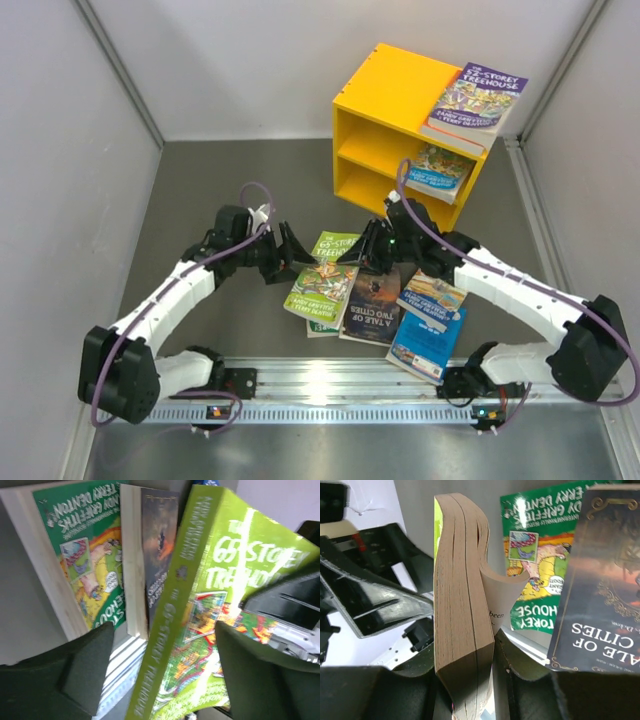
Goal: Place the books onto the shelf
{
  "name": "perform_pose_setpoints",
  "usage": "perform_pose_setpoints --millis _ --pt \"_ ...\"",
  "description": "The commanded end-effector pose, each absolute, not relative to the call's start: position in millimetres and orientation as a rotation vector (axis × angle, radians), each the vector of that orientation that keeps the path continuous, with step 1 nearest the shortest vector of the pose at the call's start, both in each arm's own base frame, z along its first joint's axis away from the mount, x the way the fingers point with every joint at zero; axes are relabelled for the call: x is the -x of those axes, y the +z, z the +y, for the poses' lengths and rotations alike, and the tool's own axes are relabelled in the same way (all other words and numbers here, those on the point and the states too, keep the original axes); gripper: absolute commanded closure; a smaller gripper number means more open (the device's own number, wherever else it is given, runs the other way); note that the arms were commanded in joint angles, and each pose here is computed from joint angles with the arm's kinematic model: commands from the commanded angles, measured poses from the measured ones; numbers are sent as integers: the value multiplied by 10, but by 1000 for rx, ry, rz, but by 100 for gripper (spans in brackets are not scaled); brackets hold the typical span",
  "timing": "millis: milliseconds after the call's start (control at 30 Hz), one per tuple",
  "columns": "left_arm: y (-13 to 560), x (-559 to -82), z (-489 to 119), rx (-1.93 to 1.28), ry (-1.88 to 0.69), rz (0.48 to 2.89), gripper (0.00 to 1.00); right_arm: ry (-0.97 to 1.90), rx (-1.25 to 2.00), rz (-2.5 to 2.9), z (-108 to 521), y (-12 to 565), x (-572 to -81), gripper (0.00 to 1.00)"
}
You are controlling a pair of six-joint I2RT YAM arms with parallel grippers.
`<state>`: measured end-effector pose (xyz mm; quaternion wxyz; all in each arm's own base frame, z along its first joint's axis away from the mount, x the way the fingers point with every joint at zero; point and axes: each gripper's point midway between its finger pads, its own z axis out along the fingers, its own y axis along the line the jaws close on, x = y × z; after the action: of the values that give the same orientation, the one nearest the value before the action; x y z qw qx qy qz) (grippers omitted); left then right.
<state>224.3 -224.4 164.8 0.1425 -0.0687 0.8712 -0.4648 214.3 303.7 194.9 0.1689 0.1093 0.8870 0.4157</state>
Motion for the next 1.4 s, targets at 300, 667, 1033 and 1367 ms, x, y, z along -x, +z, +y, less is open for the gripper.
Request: perform_pose_setpoints --millis 300,667,1033,1367 --pt "2447 -2020 -2703 -200 -1688 2241 32 1472 -315 2237 3132 2568 -2225 100" --pt "1998 -2075 -2745 -208 -1495 2423 35 1551 -302 2174 3154 2737 -2288 100" --pt "2065 -2163 -2885 -216 -1609 2377 66 1566 -314 2181 3038 2696 -2298 100" --pt "2739 -2272 -3012 -190 -1769 2185 100 1522 -274 2203 2884 2599 -2320 15"
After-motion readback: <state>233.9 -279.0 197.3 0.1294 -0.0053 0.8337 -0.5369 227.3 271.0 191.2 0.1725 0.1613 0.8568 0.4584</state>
